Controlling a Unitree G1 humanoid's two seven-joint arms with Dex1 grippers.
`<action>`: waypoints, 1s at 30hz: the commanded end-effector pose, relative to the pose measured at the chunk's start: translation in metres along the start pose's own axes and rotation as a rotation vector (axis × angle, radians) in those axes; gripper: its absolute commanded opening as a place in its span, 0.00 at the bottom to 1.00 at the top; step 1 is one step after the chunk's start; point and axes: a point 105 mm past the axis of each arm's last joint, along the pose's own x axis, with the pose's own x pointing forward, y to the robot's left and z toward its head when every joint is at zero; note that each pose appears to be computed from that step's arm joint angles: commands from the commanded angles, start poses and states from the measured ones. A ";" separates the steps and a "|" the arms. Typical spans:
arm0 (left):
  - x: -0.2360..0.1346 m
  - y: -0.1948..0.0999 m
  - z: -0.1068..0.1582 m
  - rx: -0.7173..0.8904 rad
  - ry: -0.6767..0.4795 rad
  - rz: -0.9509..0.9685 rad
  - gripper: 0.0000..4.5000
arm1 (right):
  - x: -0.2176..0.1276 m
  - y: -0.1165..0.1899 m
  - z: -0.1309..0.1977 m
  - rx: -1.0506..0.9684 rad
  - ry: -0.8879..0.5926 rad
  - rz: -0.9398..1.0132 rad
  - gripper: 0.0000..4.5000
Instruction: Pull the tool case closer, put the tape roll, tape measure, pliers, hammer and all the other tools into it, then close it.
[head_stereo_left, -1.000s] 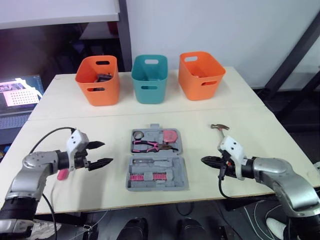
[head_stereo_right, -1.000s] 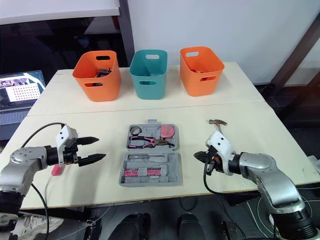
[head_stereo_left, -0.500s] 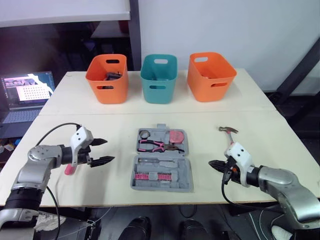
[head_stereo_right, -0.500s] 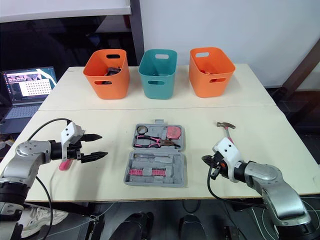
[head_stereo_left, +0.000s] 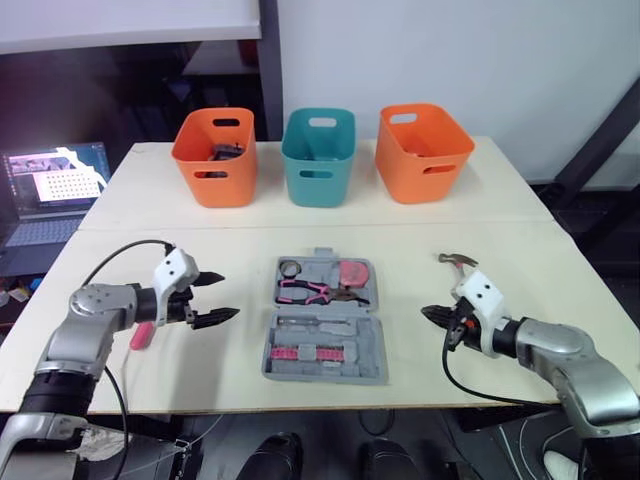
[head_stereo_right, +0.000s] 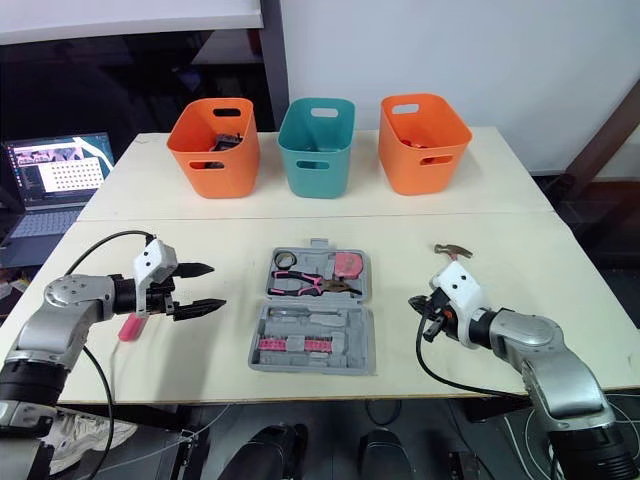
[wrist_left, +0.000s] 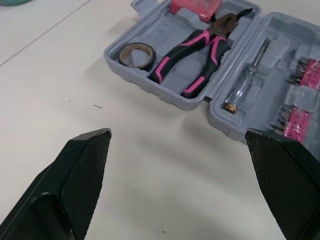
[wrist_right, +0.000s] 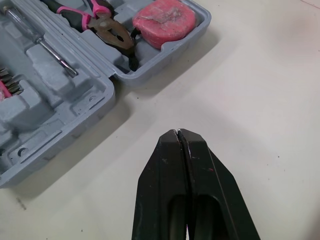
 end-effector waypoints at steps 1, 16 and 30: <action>-0.011 0.006 0.012 -0.012 -0.054 0.044 1.00 | -0.004 -0.002 0.011 0.028 -0.056 0.003 0.06; -0.042 -0.018 0.011 -0.040 -0.130 0.153 1.00 | 0.002 -0.030 0.022 0.012 -0.042 -0.046 0.99; 0.022 -0.058 0.090 0.091 -0.201 -0.299 1.00 | -0.062 -0.039 -0.025 0.117 -0.032 -0.487 0.99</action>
